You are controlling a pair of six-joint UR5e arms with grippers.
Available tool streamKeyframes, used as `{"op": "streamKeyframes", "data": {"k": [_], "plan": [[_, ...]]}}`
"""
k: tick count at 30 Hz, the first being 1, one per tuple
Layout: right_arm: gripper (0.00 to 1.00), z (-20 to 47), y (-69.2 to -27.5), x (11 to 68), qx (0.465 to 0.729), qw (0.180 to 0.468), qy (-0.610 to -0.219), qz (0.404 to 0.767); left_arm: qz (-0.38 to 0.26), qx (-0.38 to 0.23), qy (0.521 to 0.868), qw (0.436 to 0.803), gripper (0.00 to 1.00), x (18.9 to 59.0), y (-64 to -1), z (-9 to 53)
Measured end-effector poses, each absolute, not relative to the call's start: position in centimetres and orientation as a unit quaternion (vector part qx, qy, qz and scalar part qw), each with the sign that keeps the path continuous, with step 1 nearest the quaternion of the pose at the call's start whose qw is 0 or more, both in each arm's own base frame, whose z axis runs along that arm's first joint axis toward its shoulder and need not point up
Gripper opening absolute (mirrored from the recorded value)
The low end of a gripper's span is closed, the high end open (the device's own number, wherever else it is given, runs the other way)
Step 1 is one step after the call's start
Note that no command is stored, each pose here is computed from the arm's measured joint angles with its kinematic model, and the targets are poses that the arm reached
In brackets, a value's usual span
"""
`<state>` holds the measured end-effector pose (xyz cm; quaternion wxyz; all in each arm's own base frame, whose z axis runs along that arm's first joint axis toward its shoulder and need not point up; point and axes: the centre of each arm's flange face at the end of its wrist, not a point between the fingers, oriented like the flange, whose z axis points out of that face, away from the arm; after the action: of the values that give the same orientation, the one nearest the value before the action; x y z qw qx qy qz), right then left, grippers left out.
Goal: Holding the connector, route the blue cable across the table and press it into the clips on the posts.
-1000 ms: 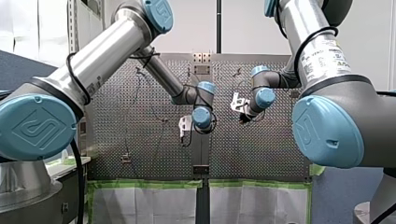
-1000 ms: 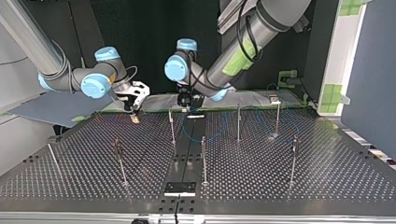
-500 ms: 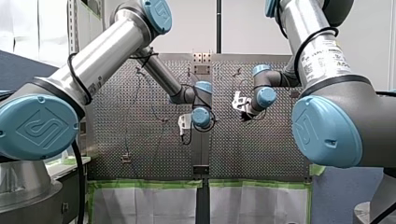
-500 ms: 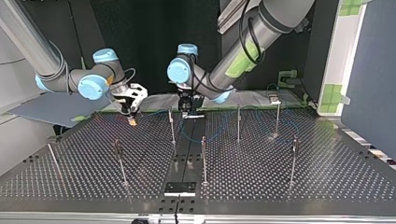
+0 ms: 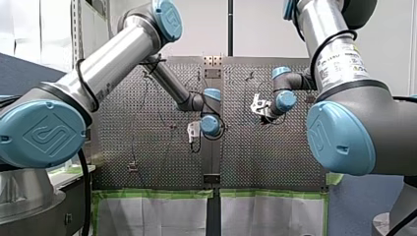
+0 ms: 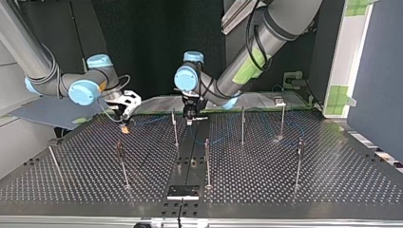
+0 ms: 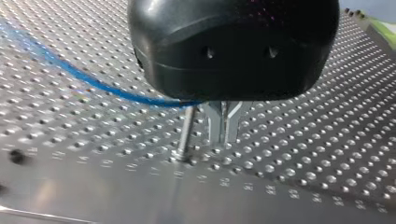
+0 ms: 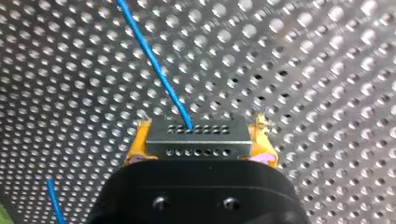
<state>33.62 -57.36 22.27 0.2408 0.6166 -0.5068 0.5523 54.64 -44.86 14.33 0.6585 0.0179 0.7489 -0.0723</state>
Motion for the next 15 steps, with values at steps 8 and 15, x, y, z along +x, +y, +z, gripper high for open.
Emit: {"op": "streamKeyframes", "data": {"k": [8,15], "plan": [[0.00,23.3,-59.3,32.2,0.606,0.255,-0.505,0.559,-0.048,0.005,0.749,0.661,0.07,58.5,-42.8,14.3],[0.00,23.5,-60.5,31.0,0.600,0.260,-0.504,0.564,-0.041,-0.002,0.743,0.668,0.10,60.5,-42.3,16.4]]}}
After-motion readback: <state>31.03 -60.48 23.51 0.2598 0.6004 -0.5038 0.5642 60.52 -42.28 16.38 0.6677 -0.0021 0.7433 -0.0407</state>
